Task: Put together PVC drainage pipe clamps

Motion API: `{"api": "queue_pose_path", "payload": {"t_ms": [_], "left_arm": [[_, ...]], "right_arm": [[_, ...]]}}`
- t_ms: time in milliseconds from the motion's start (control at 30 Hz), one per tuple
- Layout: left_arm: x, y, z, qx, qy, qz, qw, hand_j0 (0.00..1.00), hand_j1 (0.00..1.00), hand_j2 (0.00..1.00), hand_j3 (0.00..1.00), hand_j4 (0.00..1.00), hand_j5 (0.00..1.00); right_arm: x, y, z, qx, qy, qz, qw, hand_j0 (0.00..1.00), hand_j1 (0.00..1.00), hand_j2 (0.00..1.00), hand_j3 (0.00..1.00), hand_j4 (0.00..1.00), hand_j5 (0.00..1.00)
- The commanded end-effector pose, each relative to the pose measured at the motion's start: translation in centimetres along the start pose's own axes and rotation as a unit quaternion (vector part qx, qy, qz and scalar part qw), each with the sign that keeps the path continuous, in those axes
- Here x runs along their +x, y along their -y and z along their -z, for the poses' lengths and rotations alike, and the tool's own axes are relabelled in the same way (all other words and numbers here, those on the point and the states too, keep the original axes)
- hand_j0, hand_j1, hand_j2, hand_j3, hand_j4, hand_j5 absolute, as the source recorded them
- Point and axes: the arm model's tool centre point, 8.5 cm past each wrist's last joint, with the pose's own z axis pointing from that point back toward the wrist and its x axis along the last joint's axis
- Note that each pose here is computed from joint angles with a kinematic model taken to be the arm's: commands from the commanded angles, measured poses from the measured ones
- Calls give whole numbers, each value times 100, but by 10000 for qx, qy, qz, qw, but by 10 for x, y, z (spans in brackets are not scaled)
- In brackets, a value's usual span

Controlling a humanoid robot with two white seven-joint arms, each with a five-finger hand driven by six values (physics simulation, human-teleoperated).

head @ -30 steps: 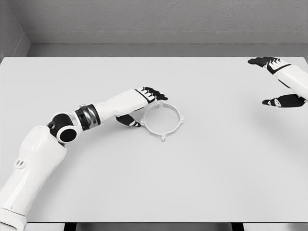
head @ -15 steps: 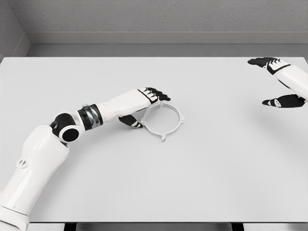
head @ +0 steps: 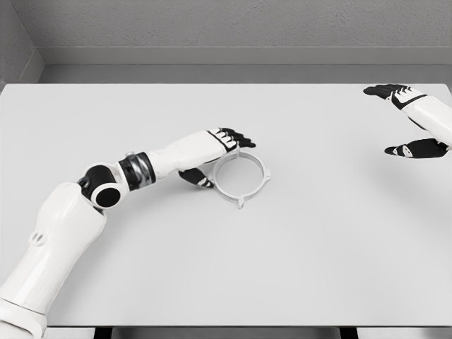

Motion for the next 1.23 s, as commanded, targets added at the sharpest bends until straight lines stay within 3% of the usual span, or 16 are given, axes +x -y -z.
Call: {"api": "queue_pose_path", "payload": {"t_ms": [0, 233, 633, 733, 833, 933, 1200], "left_arm": [[1, 0, 1, 20, 20, -35, 10000, 100, 100, 100, 100, 100, 100], [2, 1, 2, 14, 27, -51, 10000, 100, 100, 100, 100, 100, 100], [-19, -1, -20, -25, -242, -69, 9997, 100, 100, 100, 100, 100, 100], [-37, -9, -51, -37, -443, -102, 9990, 100, 100, 100, 100, 100, 100], [-73, -37, -116, 73, -1006, -43, 9949, 100, 100, 100, 100, 100, 100], [-93, -57, -167, 101, -1389, -38, 9903, 100, 100, 100, 100, 100, 100], [-109, -87, -223, 151, -1941, 252, 9805, 100, 100, 100, 100, 100, 100]], "right_arm": [[0, 1, 0, -19, 7, 30, 10000, 100, 100, 100, 100, 100, 100], [0, 0, -1, -20, 0, 33, 10000, 100, 100, 100, 100, 100, 100], [0, 0, -1, -17, 3, 33, 10000, 100, 100, 100, 100, 100, 100], [0, 0, 0, -18, 7, 35, 10000, 100, 100, 100, 100, 100, 100], [0, 0, -1, -19, 0, 37, 10000, 100, 100, 100, 100, 100, 100], [0, 0, -1, -19, 0, 37, 10000, 100, 100, 100, 100, 100, 100], [0, 0, -1, -19, 0, 37, 10000, 100, 100, 100, 100, 100, 100]]}}
